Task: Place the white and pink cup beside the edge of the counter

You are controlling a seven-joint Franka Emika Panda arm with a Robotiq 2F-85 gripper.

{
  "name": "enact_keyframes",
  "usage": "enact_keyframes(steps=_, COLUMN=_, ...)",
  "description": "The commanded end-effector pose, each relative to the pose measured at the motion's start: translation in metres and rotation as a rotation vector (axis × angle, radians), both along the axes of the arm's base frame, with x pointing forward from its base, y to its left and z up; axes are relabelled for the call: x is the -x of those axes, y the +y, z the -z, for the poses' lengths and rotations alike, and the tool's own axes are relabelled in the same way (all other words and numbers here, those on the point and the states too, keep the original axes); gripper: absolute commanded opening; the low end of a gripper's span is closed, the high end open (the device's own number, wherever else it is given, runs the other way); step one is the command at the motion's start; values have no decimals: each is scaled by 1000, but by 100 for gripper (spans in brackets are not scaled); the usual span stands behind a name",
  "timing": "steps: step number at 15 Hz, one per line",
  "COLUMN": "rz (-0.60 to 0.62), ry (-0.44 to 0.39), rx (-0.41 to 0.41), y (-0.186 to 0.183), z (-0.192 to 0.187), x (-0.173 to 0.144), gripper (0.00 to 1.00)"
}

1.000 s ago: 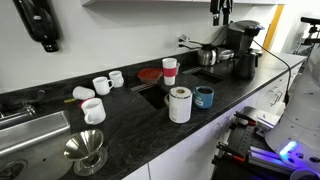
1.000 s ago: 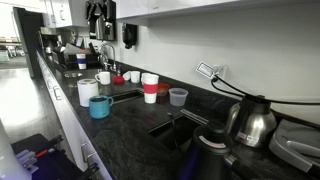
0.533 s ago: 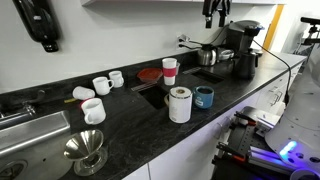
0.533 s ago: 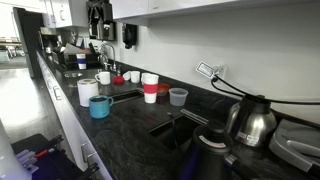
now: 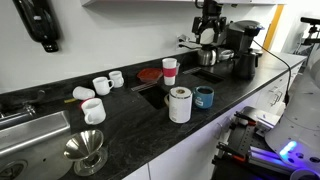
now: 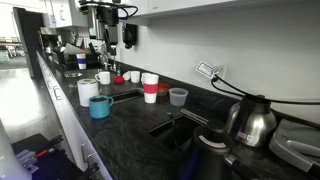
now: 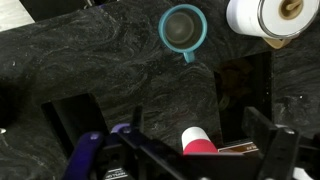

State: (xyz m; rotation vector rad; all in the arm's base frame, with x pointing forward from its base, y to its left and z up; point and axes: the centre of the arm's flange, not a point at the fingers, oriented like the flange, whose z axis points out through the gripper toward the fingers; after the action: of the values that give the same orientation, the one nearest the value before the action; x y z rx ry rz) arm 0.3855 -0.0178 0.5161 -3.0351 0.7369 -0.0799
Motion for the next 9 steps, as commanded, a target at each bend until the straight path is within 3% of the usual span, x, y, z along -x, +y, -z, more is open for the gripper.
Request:
enact_keyframes(steps=1, rz=-1, ry=-4, rx=1, y=0, z=-2, x=1, gripper=100)
enact_keyframes(steps=6, rz=-1, ry=-10, rx=1, y=1, z=-4, x=2, gripper=100)
enact_keyframes(steps=9, rz=116, ry=-22, rx=-117, y=2, z=11, x=-6, gripper=100)
